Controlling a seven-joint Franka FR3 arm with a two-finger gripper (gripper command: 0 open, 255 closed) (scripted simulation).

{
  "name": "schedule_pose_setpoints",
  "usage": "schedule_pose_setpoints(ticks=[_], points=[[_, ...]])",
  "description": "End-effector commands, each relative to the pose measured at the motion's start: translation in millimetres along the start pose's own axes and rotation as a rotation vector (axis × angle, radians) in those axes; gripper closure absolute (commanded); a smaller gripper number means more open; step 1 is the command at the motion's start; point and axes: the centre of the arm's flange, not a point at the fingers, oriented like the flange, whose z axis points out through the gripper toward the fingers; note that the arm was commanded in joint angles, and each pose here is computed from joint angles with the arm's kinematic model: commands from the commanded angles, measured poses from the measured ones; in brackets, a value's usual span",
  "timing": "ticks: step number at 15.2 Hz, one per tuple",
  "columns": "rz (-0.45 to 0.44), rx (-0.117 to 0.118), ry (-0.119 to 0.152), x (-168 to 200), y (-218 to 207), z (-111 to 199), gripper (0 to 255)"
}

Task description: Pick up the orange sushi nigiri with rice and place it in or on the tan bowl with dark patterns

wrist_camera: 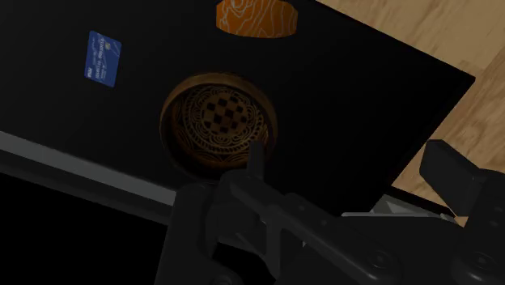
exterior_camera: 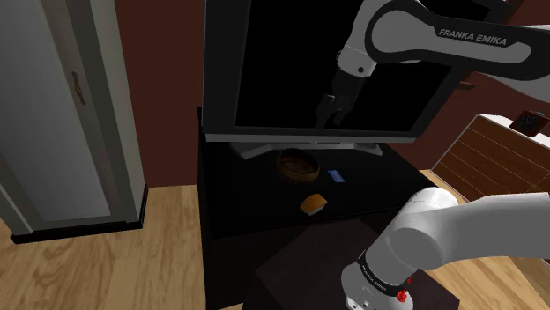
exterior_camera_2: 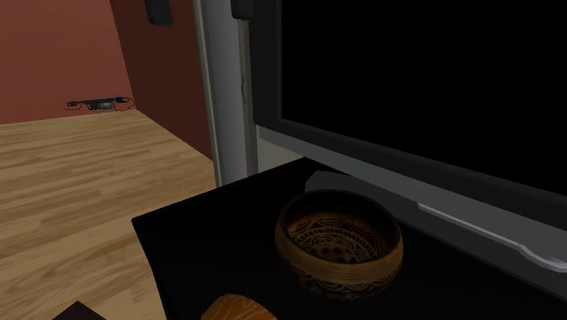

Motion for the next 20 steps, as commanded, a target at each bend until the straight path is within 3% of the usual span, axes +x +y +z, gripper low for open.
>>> schedule_pose_setpoints(ticks=[1, 20], points=[[0.0, 0.0, 0.0, 0.0, 0.0, 0.0, 0], [-1.072, 0.03, -0.026, -47.7, 45.4, 240.5, 0]])
